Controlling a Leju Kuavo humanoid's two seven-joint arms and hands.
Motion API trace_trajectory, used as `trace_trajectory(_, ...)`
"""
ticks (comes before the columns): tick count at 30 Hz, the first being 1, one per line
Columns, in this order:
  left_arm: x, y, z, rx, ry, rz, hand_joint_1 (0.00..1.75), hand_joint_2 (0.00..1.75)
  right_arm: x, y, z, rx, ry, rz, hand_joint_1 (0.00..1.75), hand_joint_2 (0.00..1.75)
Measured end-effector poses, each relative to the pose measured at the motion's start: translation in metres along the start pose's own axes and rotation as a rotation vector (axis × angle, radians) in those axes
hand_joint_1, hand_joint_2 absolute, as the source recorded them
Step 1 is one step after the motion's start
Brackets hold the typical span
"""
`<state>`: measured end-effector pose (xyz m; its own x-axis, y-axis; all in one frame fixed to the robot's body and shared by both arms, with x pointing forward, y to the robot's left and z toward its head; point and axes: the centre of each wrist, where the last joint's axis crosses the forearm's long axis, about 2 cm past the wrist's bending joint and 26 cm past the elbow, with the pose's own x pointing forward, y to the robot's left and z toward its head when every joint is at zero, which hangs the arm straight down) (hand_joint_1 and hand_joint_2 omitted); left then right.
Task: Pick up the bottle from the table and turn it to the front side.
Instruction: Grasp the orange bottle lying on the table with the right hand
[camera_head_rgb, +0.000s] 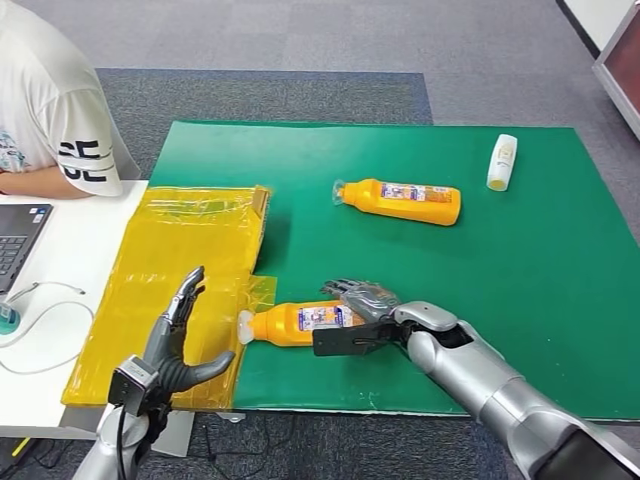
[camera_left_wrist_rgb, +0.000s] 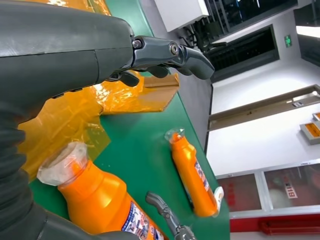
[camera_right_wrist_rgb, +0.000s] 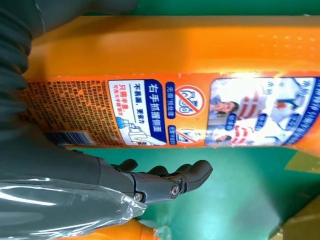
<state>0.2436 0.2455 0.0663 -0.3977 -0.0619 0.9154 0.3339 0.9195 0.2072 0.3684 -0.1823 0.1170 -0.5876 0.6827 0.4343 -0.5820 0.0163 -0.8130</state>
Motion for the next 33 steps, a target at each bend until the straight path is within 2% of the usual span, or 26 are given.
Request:
trace_trajectory(2, 0.0, 0.0, 0.0, 0.002, 0.0, -0.001, 0.0, 1.75, 0.0, -0.003, -0.001, 0.016, 0.004, 0.008, 0.02, 1.75)
trace_trajectory(6, 0.0, 0.002, 0.0, 0.005, 0.001, -0.003, 0.0, 1.75, -0.001, -0.007, -0.002, 0.046, 0.012, 0.019, 0.21, 1.75)
trace_trajectory(11, 0.0, 0.003, 0.0, 0.011, -0.001, -0.008, 0.0, 1.75, 0.0, -0.011, -0.005, 0.084, 0.024, 0.04, 0.19, 1.75)
trace_trajectory(14, 0.001, 0.004, 0.0, 0.014, -0.003, -0.011, 0.0, 1.75, 0.001, -0.011, -0.006, 0.097, 0.031, 0.054, 0.4, 1.75)
trace_trajectory(18, 0.002, 0.007, 0.0, 0.022, -0.008, -0.017, 0.0, 1.75, 0.003, -0.012, -0.008, 0.103, 0.044, 0.076, 1.71, 1.75)
trace_trajectory(19, 0.003, 0.008, 0.0, 0.024, -0.009, -0.019, 0.0, 1.75, 0.004, -0.013, -0.009, 0.104, 0.047, 0.082, 1.75, 1.75)
trace_trajectory(33, 0.008, 0.014, 0.002, 0.044, -0.027, -0.037, 0.0, 1.75, 0.008, -0.012, -0.012, 0.058, 0.048, 0.079, 1.75, 1.75)
